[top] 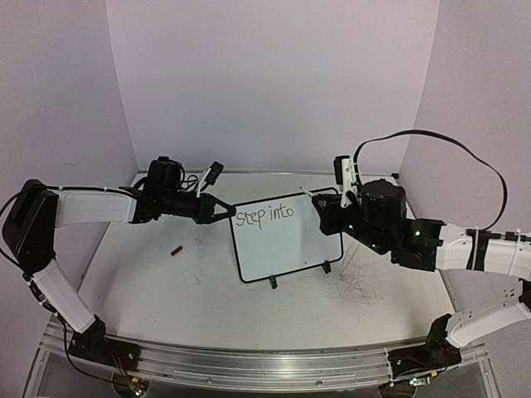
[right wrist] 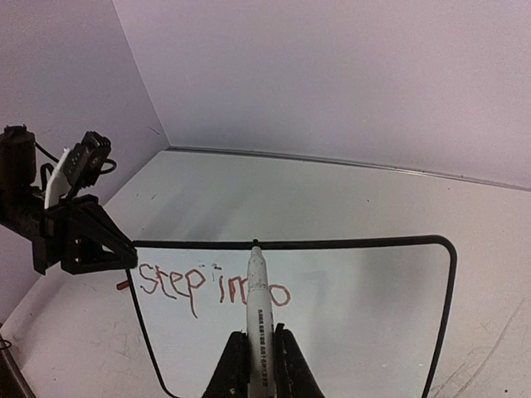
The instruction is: Write a sentence on the whiteboard
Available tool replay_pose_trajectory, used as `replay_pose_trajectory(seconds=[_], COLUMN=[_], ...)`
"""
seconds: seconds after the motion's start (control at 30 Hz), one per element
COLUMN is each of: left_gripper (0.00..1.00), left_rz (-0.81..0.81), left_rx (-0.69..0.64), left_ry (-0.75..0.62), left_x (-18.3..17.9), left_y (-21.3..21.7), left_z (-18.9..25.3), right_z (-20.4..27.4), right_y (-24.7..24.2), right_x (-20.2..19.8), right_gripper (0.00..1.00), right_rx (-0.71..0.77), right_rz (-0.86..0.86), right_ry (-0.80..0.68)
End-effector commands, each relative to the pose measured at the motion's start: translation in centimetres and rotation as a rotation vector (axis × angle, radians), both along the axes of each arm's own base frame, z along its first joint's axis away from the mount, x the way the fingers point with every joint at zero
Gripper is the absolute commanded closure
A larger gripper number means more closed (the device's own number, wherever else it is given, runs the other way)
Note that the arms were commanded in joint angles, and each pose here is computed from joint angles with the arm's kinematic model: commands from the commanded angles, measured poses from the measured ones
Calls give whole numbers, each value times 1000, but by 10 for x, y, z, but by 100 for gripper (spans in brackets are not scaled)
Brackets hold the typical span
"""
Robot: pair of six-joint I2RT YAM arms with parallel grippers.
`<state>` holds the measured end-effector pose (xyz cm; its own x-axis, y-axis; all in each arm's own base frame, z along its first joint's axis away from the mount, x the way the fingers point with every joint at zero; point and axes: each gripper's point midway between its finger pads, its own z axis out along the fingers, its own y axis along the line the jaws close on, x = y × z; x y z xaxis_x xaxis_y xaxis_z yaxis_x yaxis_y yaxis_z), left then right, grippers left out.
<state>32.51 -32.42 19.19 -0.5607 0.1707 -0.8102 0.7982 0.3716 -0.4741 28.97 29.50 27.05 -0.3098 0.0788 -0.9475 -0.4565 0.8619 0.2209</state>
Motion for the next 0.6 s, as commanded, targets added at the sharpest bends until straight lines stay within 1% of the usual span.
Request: replay_pose_trajectory(seconds=[0.0,0.17,0.4,0.57], left_gripper=[100,100,100,100], left_rz=[128,127,135,143], left_rx=[31,57,69,78], left_ry=[-19,-2,-6,-16], left_x=[14,14,19,17], left_y=[18,19,17,20], left_z=[9,-3,-2,-3], right_z=[-13,-13,-21,-21], right_y=[3,3,2,-8], right_x=[-1,1,10,19], right_gripper=[100,100,100,100], right_rx=[-53,-144,-280,-273], right_rz=[21,36,29,0], right_ry=[54,11,-21,-8])
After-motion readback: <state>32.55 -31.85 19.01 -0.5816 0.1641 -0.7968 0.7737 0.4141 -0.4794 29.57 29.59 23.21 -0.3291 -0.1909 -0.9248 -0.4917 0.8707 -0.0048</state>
